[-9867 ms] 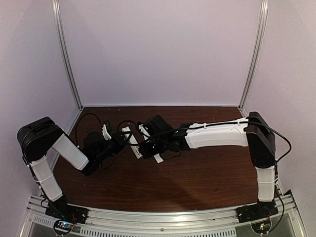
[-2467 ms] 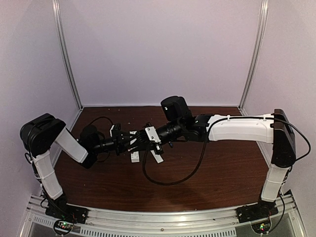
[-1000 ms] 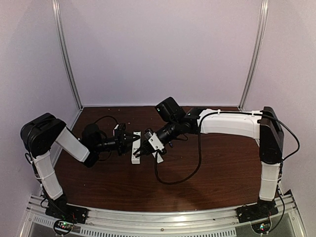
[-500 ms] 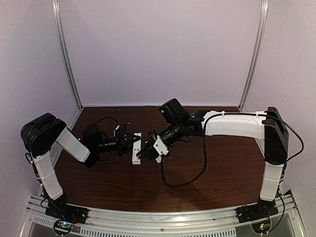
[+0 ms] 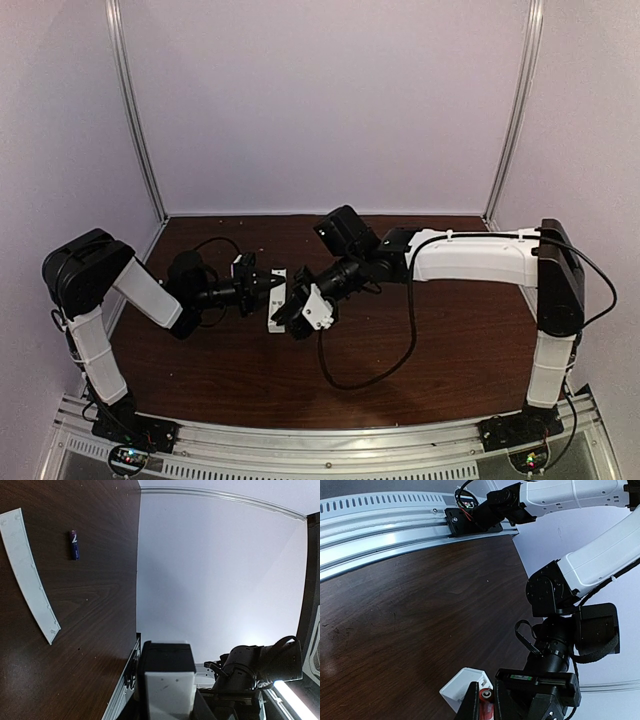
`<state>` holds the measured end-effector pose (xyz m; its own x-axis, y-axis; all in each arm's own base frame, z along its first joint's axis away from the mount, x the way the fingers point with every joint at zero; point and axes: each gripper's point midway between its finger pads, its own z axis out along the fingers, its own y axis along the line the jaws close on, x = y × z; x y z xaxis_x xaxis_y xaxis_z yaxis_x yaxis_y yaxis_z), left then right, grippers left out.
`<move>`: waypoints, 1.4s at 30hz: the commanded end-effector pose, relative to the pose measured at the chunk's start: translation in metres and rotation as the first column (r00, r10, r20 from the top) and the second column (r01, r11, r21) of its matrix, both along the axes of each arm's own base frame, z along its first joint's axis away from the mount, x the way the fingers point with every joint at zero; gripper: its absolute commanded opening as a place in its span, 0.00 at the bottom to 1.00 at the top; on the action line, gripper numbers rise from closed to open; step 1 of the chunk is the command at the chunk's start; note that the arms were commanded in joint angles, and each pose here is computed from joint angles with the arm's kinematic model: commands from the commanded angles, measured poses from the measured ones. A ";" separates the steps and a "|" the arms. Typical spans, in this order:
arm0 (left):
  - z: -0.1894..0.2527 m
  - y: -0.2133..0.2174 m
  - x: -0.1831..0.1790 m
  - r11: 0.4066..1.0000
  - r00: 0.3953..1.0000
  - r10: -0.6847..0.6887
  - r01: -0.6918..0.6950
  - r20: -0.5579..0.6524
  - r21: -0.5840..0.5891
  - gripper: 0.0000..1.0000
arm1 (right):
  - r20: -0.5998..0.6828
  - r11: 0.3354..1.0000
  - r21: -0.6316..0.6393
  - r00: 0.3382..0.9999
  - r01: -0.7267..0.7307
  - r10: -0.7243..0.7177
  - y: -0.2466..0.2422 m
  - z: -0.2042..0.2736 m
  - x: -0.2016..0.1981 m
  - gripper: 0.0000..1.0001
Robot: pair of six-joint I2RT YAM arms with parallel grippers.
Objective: Load the batteries into the remote control
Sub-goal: Place the battery in the battery compartment.
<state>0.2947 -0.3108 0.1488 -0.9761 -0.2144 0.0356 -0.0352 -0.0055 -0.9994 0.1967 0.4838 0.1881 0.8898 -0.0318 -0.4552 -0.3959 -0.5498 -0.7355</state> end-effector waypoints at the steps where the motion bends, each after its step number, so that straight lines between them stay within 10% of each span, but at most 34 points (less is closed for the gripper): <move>1: 0.081 0.006 -0.011 0.977 0.939 0.027 0.047 0.342 -0.206 0.00 | 0.012 0.994 -0.087 0.998 0.066 -0.066 -0.014 -0.020 0.005 0.00; 28: 0.075 0.006 -0.010 0.979 0.942 0.029 0.041 0.335 -0.199 0.00 | -0.048 0.991 -0.021 0.990 0.130 -0.131 -0.014 -0.014 0.004 0.37; 36: 0.077 0.005 -0.007 0.979 0.940 0.035 0.037 0.340 -0.203 0.00 | -0.136 0.974 0.071 0.969 0.216 -0.205 -0.017 0.018 0.002 0.65; 39: 0.077 0.004 -0.006 0.978 0.939 0.035 0.038 0.343 -0.203 0.00 | -0.181 0.951 0.115 0.947 0.289 -0.266 -0.018 0.034 0.008 0.98; 42: 0.078 0.003 -0.006 0.978 0.936 0.031 0.043 0.350 -0.203 0.00 | -0.323 0.902 0.141 0.881 0.407 -0.347 -0.017 0.062 0.017 1.00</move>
